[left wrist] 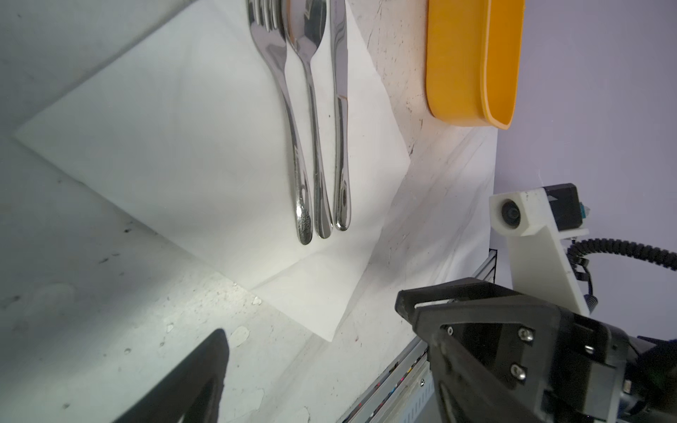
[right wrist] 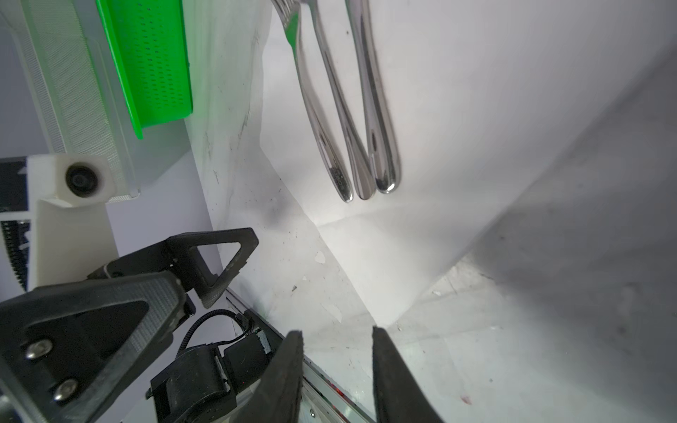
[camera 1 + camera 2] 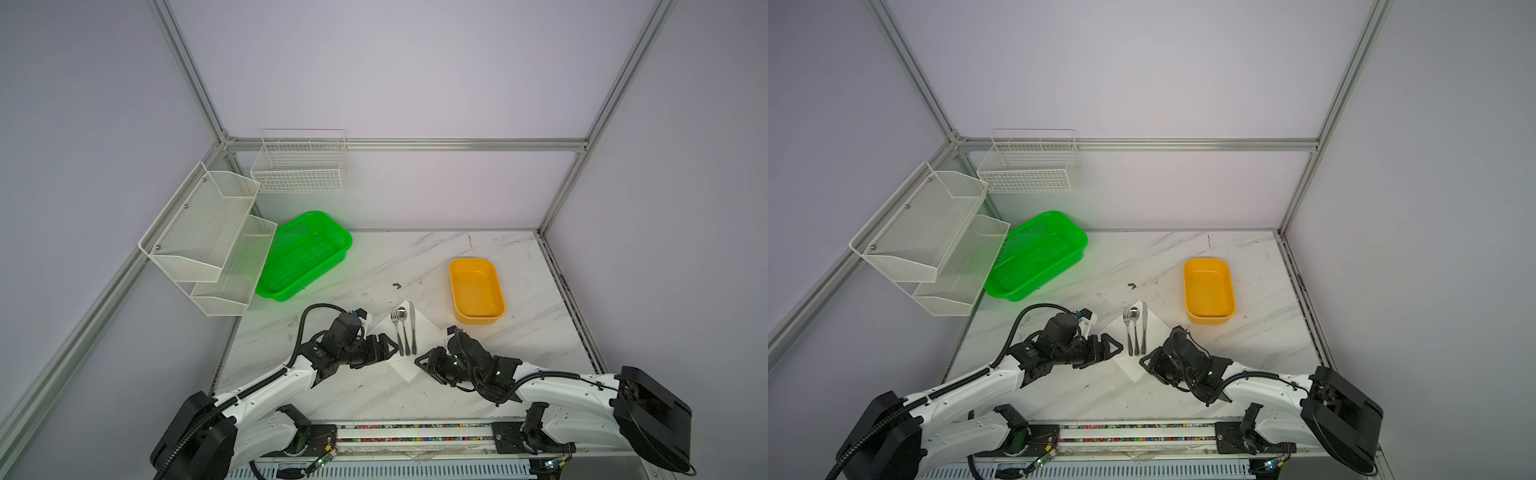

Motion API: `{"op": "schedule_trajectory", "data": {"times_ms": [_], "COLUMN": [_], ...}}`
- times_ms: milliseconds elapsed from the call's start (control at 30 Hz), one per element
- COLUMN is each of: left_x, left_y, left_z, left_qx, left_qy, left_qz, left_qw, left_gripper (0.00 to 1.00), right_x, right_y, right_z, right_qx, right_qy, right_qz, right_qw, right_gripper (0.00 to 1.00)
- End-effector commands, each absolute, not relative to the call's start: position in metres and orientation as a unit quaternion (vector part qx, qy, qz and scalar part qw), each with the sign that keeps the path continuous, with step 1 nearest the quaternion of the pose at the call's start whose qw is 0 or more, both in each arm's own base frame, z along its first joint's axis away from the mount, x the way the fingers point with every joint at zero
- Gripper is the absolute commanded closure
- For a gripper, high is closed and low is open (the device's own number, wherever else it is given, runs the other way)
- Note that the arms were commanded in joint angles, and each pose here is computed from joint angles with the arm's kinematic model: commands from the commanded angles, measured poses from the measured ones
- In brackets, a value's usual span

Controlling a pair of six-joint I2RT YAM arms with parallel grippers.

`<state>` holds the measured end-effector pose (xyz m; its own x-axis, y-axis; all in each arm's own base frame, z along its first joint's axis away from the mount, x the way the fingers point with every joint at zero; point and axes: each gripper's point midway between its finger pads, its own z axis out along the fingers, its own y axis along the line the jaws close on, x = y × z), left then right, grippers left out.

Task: Place the utensils on the paper napkin and roll it up
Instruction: 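Move both grippers to the napkin corner nearest the robot and pinch it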

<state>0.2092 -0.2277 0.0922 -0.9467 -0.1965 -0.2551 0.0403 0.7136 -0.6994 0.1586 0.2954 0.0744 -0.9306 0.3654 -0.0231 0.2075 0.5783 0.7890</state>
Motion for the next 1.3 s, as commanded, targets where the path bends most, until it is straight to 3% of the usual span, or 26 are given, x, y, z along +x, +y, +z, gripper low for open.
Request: {"op": "schedule_trajectory", "data": {"times_ms": [0, 267, 867, 1267], "left_x": [0.209, 0.213, 0.191, 0.199], "left_y": [-0.239, -0.251, -0.257, -0.263], "left_z": [0.098, 0.097, 0.077, 0.075], "left_qx": [-0.016, -0.007, -0.079, -0.052], "left_qy": [0.905, 0.904, 0.898, 0.914], "left_qz": [-0.392, -0.398, -0.419, -0.387], "left_qw": [0.162, 0.153, 0.111, 0.109], "left_gripper": [0.20, 0.42, 0.40, 0.41], "right_x": [0.159, 0.147, 0.143, 0.148], "right_y": [0.311, 0.311, 0.299, 0.304], "right_z": [0.080, 0.055, 0.038, 0.024], "right_qx": [0.196, 0.221, 0.258, 0.268], "right_qy": [0.865, 0.872, 0.863, 0.869], "right_qz": [0.456, 0.432, 0.432, 0.414], "right_qw": [0.082, 0.059, 0.047, 0.039], "right_gripper": [0.65, 0.66, 0.63, 0.63]}}
